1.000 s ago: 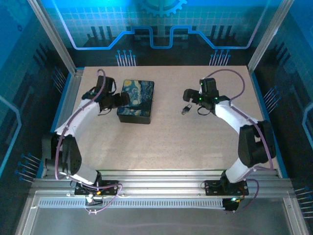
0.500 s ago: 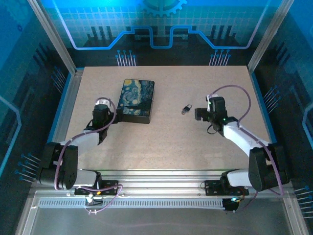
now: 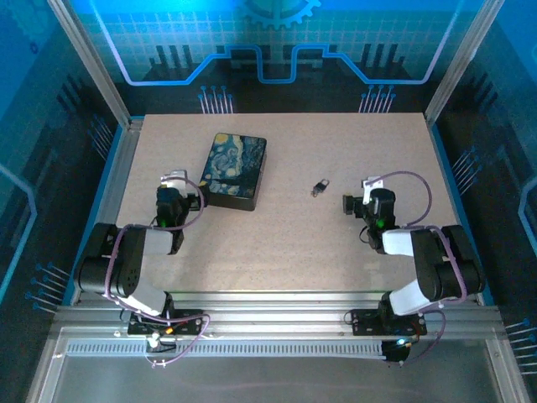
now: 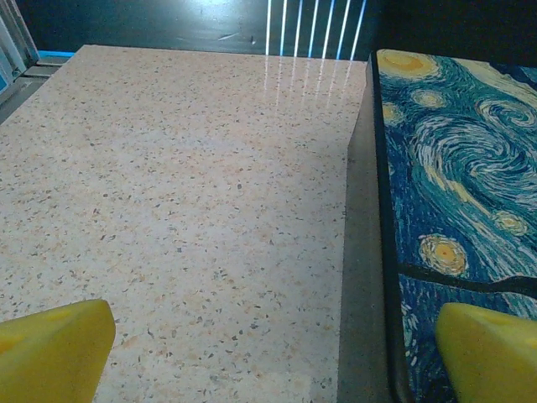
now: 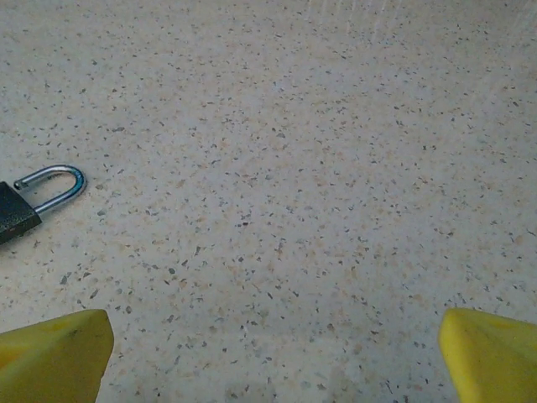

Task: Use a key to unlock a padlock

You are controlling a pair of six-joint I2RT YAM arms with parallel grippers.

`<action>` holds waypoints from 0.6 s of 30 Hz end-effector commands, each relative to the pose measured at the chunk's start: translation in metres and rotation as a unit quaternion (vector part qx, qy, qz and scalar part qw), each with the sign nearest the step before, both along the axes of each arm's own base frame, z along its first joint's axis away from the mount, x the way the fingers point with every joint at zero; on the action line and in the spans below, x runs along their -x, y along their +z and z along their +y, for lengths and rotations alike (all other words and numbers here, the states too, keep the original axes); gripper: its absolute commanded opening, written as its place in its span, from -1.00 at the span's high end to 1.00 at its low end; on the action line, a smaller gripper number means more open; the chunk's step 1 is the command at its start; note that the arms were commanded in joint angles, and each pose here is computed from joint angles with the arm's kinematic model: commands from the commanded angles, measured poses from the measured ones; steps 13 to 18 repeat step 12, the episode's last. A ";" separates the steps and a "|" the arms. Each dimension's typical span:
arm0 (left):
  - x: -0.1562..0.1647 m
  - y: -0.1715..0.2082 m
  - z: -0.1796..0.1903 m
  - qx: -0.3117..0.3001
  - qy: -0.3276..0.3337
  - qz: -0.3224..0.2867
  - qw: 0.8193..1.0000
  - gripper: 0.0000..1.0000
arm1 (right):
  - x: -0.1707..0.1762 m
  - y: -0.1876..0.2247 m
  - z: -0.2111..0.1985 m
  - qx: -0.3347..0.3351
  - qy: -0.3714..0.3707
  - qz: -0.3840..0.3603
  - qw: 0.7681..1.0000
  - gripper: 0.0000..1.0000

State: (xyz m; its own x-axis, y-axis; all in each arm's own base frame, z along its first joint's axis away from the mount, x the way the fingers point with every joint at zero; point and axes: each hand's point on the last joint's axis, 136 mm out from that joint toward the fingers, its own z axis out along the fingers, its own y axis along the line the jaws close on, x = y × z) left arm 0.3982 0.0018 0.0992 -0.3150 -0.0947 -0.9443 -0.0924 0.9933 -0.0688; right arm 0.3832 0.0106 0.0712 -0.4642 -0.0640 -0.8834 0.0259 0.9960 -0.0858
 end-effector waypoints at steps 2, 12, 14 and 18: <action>0.001 -0.003 -0.001 -0.009 -0.009 0.000 1.000 -0.98 | -0.012 0.025 -0.002 -0.004 0.004 -0.054 0.999 -1.00; 0.000 -0.004 -0.006 0.003 -0.034 0.006 0.999 -0.98 | -0.012 0.024 -0.002 -0.006 0.003 -0.051 0.999 -1.00; 0.000 -0.004 -0.006 0.003 -0.034 0.006 0.999 -0.98 | -0.012 0.024 -0.002 -0.006 0.003 -0.051 0.999 -1.00; 0.000 -0.004 -0.006 0.003 -0.034 0.006 0.999 -0.98 | -0.012 0.024 -0.002 -0.006 0.003 -0.051 0.999 -1.00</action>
